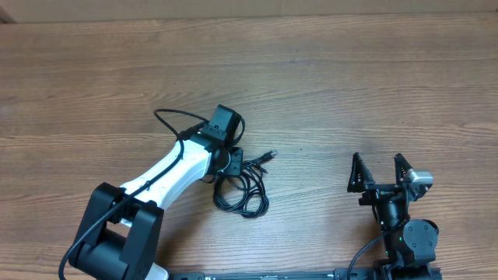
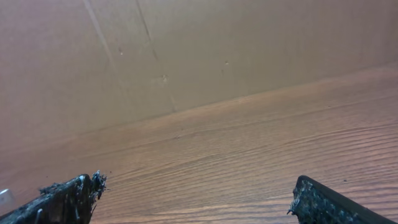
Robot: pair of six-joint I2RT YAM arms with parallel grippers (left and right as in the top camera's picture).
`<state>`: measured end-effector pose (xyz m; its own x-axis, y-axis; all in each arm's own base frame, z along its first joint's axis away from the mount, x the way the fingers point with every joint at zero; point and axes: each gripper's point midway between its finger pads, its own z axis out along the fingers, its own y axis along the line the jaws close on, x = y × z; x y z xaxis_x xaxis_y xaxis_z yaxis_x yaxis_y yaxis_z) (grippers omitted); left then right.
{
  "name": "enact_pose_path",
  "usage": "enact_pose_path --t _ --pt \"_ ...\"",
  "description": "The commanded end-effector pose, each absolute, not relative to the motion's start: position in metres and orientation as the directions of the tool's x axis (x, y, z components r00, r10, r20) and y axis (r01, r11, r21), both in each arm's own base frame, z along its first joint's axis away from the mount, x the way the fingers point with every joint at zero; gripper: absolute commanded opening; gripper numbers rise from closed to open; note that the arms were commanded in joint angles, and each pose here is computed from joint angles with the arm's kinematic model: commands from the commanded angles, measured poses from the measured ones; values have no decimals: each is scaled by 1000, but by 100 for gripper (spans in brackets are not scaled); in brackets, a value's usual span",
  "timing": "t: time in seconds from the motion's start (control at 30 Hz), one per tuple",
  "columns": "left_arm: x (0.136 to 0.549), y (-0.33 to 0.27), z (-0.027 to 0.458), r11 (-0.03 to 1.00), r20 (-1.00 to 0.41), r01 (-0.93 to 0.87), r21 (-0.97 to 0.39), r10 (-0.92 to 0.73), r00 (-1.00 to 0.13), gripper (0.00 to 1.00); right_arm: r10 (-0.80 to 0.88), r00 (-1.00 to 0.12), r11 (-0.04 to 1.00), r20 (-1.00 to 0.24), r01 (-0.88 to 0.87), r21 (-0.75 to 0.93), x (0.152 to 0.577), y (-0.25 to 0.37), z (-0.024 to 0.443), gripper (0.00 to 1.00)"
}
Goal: Untangle cables
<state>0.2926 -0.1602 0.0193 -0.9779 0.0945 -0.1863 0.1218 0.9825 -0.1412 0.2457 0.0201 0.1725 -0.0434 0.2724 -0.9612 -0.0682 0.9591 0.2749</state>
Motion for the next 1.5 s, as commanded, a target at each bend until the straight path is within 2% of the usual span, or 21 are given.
enact_pose_path --t 0.0,0.2,0.5,0.53,0.67,0.87,1.2,1.47 --pt "285 -168 14 974 -156 132 -182 104 -982 23 274 -39 959 -961 -60 275 246 18 170 100" --pt "283 -168 14 974 -149 133 -185 106 -983 19 274 -39 959 -961 -60 275 246 18 170 100" --pt "269 -161 4 978 -105 122 -171 105 -989 29 273 -39 960 -961 -60 275 246 18 170 100" --pt "267 -160 2 978 -100 116 -170 100 -990 29 273 -39 960 -961 -60 275 246 18 170 100" --pt "262 -158 -3 981 -88 98 -169 84 -993 13 274 -39 959 -961 -60 275 246 18 170 100" --pt "270 -162 -2 977 -123 104 -184 82 -989 5 274 -39 959 -961 -60 275 246 18 170 100" --pt "274 -165 4 975 -137 109 -195 83 -987 4 273 -39 960 -961 -60 275 246 18 170 100" --pt "303 -180 65 929 -350 311 -200 228 -908 4 273 -39 960 -961 -60 275 246 18 170 100"
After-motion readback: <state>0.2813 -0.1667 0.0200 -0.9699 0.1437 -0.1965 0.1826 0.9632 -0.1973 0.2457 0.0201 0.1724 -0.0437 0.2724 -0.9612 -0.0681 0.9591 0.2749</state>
